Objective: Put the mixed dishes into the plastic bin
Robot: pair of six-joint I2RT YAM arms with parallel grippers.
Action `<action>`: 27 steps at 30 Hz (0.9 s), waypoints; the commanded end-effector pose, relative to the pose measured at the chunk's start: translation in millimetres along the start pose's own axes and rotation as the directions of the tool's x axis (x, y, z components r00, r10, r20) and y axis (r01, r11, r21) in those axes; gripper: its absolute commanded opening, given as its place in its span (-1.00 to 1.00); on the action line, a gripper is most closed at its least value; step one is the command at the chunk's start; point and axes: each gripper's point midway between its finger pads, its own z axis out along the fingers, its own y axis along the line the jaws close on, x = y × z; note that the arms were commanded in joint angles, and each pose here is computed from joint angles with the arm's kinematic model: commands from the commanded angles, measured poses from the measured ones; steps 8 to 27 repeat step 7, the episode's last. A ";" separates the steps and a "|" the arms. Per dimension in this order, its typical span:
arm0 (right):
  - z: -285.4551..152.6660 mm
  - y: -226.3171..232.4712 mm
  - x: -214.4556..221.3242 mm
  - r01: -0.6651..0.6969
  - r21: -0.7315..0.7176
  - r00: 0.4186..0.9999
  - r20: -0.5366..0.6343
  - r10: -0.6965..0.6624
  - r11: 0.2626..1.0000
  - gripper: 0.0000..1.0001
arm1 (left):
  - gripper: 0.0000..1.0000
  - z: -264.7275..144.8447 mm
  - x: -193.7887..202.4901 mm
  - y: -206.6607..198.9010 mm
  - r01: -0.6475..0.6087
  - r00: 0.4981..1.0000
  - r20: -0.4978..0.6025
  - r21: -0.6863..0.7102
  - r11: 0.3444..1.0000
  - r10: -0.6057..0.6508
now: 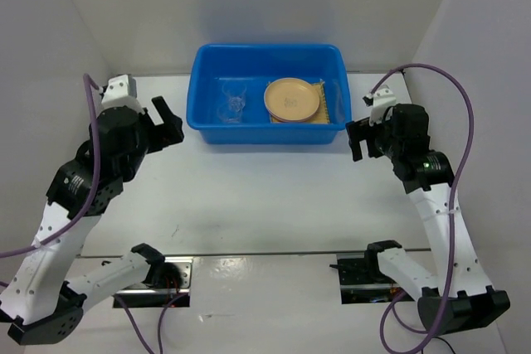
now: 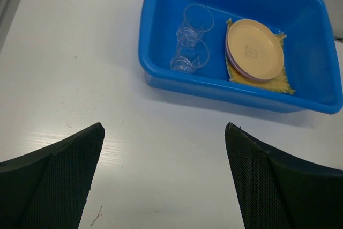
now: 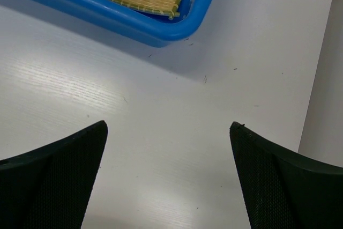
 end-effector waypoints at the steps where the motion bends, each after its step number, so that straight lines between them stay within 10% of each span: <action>1: -4.6 0.7 2.5 -0.011 0.002 1.000 0.022 0.011 1.000 0.98 | 0.98 11.1 14.6 -17.5 0.013 0.999 -0.046 0.077 0.997 -0.009; 27: -9.2 -14.4 12.0 0.013 0.098 0.999 0.029 -0.016 0.995 0.98 | 0.98 -1.4 37.3 -24.1 -0.055 0.997 -0.042 0.231 0.972 0.066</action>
